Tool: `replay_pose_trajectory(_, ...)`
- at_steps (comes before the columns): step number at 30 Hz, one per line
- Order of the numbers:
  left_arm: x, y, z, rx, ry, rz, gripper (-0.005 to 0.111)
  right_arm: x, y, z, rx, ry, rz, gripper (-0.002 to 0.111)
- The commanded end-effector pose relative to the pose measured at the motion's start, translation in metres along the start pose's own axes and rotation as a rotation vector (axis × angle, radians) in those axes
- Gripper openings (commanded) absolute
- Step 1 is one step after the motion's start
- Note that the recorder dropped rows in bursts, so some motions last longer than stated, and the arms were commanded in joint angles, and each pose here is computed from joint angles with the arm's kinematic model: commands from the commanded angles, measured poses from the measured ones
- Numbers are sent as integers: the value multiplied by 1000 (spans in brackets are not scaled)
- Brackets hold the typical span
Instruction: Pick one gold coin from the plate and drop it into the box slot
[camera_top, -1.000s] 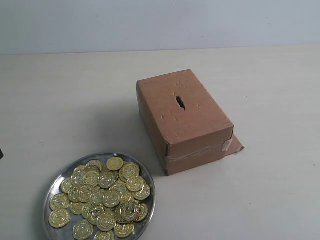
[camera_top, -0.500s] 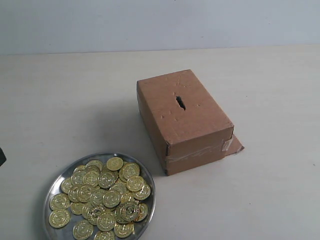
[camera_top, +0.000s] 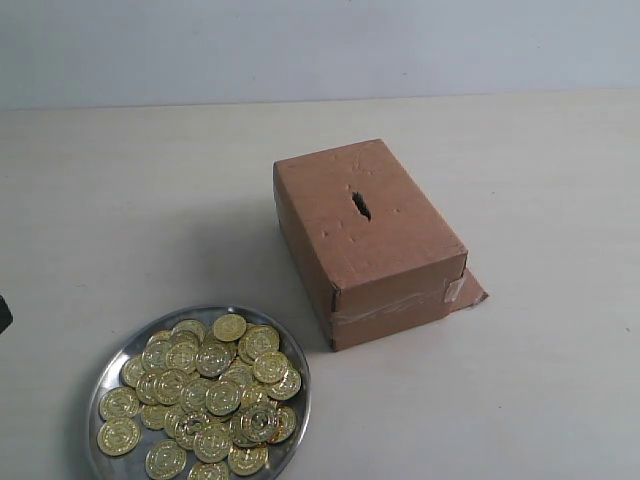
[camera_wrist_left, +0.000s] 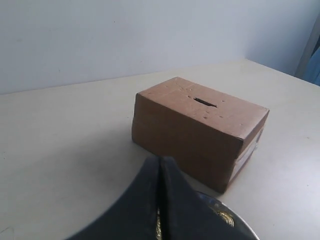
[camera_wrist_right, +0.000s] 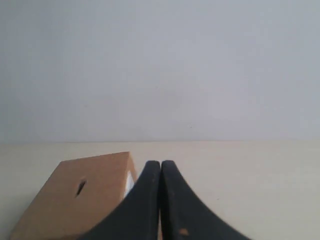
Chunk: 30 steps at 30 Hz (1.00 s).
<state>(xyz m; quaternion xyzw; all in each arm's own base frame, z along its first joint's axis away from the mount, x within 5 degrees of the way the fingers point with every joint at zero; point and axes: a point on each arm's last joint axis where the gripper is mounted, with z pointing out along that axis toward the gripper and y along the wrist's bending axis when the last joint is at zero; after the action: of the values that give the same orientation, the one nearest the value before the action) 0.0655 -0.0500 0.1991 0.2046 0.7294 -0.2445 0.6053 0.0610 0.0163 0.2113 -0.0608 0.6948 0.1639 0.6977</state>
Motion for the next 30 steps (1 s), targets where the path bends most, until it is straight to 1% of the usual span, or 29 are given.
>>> replay_pose_trajectory(1, 1, 0, -1, 1, -2, 11, 0, 0, 7, -7, 8, -45, -150, 0)
replay_pose_trajectory(3, 1, 0, -1, 1, -2, 11, 0, 2, 9, -6, 17, -30, -170, 0)
replay_pose_trajectory(9, 1, 0, -1, 1, -2, 11, 0, -1, -2, -7, 155, -53, -175, 0)
replay_pose_trajectory(12, 1, 0, -1, 1, -2, 11, 0, -1, -2, -7, 157, -53, -173, 0)
replay_pose_trajectory(14, 1, 0, -1, 1, -2, 11, 0, 0, -2, -7, 158, -40, -204, 0)
replay_pose_trajectory(17, 1, 0, -1, 1, -2, 11, 0, 3, -5, -7, 181, -6, -144, 0)
replay_pose_trajectory(20, 1, 0, -1, 1, -2, 11, 0, 7, -8, -8, 217, 28, -113, 0)
replay_pose_trajectory(21, 1, 0, -1, 1, -2, 11, 0, 9, -9, -8, 229, 53, -130, 0)
replay_pose_trajectory(27, 1, 0, -1, 1, -2, 11, 0, 26, -15, -12, 297, 248, -83, 0)
replay_pose_trajectory(30, 1, 0, -1, 1, -2, 11, 0, 27, -17, -13, 329, 258, -77, 0)
